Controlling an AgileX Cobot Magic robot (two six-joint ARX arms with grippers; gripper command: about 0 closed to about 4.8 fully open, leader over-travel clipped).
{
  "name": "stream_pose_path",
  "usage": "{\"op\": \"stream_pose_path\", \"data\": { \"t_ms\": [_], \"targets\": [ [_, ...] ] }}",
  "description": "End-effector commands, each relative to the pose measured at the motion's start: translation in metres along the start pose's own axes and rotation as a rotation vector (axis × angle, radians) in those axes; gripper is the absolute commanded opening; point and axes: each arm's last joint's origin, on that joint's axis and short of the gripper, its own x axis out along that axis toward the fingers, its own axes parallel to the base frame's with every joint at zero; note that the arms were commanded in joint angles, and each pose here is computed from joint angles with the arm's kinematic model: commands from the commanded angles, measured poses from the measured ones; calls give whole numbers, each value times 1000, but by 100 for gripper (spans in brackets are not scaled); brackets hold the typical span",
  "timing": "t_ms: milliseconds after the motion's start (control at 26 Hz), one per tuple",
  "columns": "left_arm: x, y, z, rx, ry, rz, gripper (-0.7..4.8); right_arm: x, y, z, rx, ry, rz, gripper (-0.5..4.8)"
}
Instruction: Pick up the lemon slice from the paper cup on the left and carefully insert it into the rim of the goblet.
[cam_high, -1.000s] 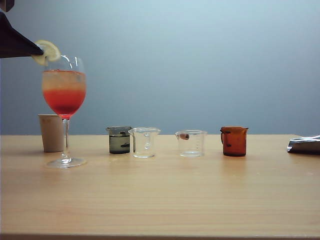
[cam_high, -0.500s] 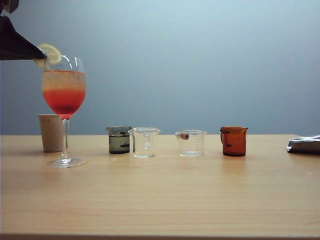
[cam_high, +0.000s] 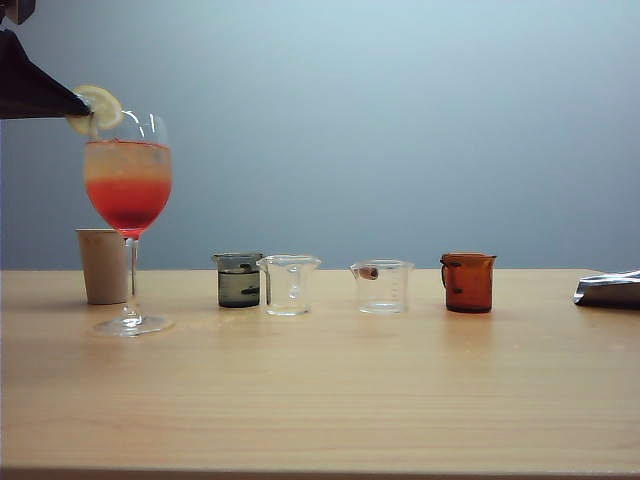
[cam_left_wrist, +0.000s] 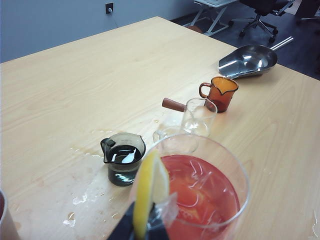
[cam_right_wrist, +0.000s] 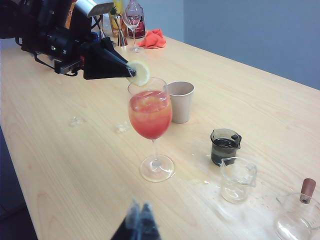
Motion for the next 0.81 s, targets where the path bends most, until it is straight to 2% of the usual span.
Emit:
{"op": "stream_pose_path", "data": {
  "t_ms": [38,461,807],
  "targets": [
    [0,-1,3,9,-10,-11,-6,0,0,2,-5,-15,4,-3],
    [3,-3,3,2,-6,-25,-6,0,0,2,-5,-15,4,-3],
    [3,-1,2,3,14,8,-6,0,0,2,-4,-15,4,-3]
  ]
}}
